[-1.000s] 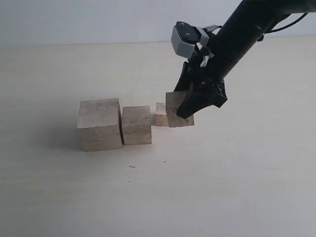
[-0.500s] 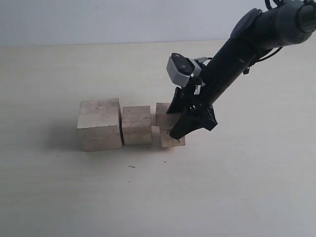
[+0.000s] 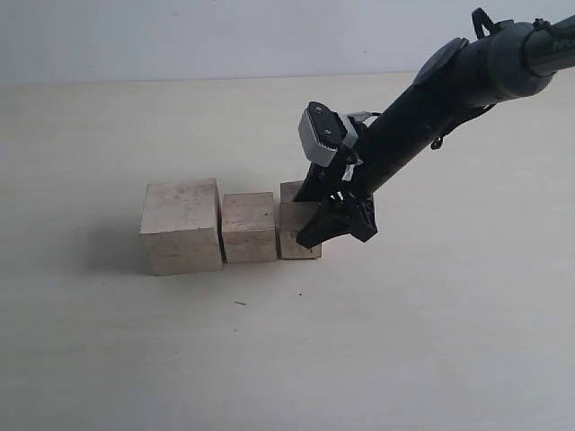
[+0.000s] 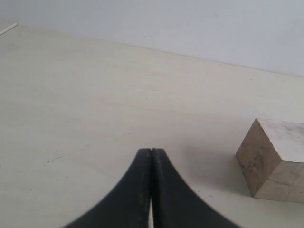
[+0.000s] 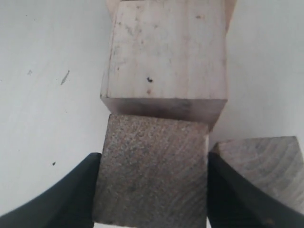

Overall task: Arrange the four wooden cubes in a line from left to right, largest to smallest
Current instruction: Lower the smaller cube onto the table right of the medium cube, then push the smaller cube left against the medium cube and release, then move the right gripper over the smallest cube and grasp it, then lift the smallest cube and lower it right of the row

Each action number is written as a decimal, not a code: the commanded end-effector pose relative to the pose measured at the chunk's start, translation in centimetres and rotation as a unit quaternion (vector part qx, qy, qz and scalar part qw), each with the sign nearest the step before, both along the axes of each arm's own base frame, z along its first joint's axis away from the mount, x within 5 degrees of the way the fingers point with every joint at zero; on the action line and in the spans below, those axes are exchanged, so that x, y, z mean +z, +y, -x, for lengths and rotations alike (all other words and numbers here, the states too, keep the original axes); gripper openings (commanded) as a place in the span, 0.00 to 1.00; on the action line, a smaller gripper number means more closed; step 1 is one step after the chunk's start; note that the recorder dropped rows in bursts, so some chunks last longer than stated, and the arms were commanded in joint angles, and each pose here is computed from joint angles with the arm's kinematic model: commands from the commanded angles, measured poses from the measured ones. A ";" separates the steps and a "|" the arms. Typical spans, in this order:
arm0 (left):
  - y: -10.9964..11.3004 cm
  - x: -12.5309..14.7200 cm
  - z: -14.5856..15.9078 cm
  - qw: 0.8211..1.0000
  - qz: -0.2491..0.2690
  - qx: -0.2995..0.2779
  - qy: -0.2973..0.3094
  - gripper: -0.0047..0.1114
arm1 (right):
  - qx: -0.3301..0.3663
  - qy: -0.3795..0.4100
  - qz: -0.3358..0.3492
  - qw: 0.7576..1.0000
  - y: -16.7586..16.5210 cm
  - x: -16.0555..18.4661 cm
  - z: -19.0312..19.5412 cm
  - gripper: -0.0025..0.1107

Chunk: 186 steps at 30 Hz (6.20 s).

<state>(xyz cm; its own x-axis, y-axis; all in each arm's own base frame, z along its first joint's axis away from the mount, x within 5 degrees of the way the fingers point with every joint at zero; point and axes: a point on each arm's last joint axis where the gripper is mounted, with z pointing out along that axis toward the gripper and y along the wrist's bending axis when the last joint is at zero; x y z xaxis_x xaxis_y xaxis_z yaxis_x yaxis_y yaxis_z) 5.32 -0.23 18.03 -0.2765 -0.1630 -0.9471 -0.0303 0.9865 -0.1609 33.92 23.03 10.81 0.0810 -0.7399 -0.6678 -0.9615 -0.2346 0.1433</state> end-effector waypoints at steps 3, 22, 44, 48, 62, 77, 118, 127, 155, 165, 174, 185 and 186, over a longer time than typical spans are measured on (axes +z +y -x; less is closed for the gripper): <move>0.0 0.1 0.0 1.000 0.004 -0.002 -0.005 0.04 | 0.010 -0.019 -0.019 1.000 0.1 0.1 -0.1 0.02; 0.0 0.1 0.0 1.000 0.004 -0.002 -0.005 0.04 | 0.033 -0.004 -0.033 0.999 1.5 -1.1 0.8 0.02; 0.0 0.1 0.0 1.000 0.004 -0.002 -0.005 0.04 | 0.003 0.014 -0.042 0.999 1.7 -1.1 0.7 0.37; 0.0 0.1 0.0 1.000 0.004 -0.002 -0.005 0.04 | -0.002 0.015 -0.054 0.998 1.9 -0.4 0.7 0.55; 0.0 0.1 0.0 1.000 0.004 -0.002 -0.005 0.04 | -0.050 -0.009 -0.066 0.997 1.8 4.4 0.4 0.62; 0.0 0.1 0.0 1.000 0.004 -0.002 -0.005 0.04 | -0.465 0.057 -0.023 0.883 1.0 6.2 -3.8 0.55; 0.0 0.1 0.0 1.000 0.004 -0.002 -0.005 0.04 | -0.586 0.125 0.174 0.782 5.3 1.7 -1.1 0.55; 0.0 0.1 0.0 1.000 0.004 -0.002 -0.005 0.04 | -0.578 0.136 0.170 0.786 5.6 2.0 -1.0 0.55; 0.0 0.1 0.0 1.000 0.004 -0.002 -0.005 0.04 | -0.573 0.101 0.178 0.794 5.2 1.9 -1.3 0.55; 0.0 0.1 0.0 1.000 0.004 -0.002 -0.005 0.04 | -0.484 -0.028 0.228 0.844 3.3 8.0 -1.9 0.02; 0.0 0.1 0.0 1.000 0.004 -0.002 -0.005 0.04 | -0.299 0.012 0.233 0.925 -0.7 10.3 -2.1 0.02; 0.0 0.1 0.0 1.000 0.004 -0.002 -0.005 0.04 | -0.098 0.013 0.119 0.988 -1.5 9.4 -2.4 0.02; 0.0 0.1 0.0 1.000 0.004 -0.002 -0.005 0.04 | -0.086 0.016 0.114 0.990 -1.4 8.9 -2.3 0.02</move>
<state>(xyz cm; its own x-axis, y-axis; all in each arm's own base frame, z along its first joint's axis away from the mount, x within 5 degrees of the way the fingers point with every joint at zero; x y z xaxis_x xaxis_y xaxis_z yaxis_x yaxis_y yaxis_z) 5.32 -0.23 18.03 -0.2765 -0.1630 -0.9471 -0.0303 0.9865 -0.1609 36.25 21.20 20.60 -0.1415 -0.8904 -0.4326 -0.9781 0.0585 0.1995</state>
